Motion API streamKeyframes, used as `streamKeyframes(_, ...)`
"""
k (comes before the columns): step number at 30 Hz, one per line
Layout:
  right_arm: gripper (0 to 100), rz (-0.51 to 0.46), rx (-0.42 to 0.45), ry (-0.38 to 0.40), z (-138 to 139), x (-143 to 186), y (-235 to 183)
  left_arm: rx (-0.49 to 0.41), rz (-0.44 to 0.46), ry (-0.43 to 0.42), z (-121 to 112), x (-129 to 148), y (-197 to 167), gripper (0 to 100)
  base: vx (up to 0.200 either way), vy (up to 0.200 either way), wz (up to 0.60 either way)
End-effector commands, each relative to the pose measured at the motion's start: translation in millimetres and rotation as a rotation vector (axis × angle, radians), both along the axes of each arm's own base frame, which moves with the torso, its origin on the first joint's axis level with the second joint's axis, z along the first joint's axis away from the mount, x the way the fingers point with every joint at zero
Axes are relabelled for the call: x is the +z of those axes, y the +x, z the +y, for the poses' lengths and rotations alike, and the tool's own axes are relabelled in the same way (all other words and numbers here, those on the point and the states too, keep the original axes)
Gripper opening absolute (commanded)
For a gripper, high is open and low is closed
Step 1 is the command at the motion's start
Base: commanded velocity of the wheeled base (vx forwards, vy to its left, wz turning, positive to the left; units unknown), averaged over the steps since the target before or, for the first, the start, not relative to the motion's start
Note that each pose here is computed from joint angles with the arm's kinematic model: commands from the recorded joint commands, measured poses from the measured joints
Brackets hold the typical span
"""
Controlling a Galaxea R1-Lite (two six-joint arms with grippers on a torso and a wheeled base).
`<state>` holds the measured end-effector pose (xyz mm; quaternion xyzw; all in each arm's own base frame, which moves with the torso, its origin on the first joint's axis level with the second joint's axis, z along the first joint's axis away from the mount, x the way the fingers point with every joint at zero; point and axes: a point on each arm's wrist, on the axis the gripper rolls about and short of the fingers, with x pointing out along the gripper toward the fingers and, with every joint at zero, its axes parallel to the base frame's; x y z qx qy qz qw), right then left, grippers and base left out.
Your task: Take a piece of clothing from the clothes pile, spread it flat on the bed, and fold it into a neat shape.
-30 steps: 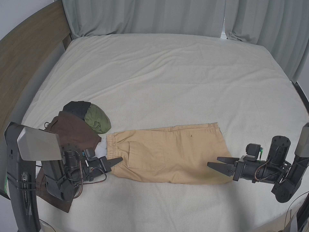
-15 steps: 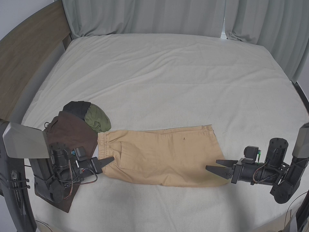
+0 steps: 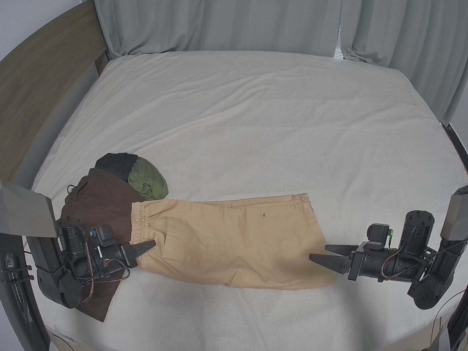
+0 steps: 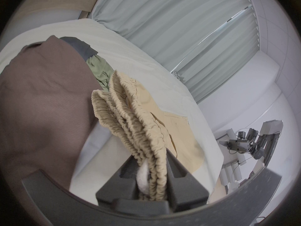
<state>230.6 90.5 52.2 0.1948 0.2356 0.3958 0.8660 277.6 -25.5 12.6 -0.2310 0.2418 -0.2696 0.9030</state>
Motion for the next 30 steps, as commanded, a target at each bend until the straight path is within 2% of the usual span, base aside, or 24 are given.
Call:
streamKeyframes(1,100,0.012,0.003,-0.004,0.9,-3.1,0.3,0.031,-0.009,0.028,12.3,1.9,-6.8,0,0.000,0.000,0.00)
streamKeyframes(10,100,0.016,0.007,-0.005,1.4,-3.8,-0.5,0.053,-0.043,0.050,28.6,6.9,-10.3,0,0.000,0.000,0.00)
streamKeyframes(18,100,0.016,0.007,-0.005,1.4,-3.8,-0.5,0.044,-0.045,0.047,30.5,8.4,-13.2,0,0.000,0.000,0.00)
streamKeyframes(24,100,0.018,0.007,-0.006,1.5,-4.2,-0.5,0.021,-0.054,0.046,24.5,10.3,-12.6,0,0.000,0.000,0.00)
streamKeyframes(30,100,0.016,0.005,-0.005,1.1,-3.8,-0.4,-0.053,-0.109,0.043,0.8,18.7,-4.7,0,0.000,0.000,0.00)
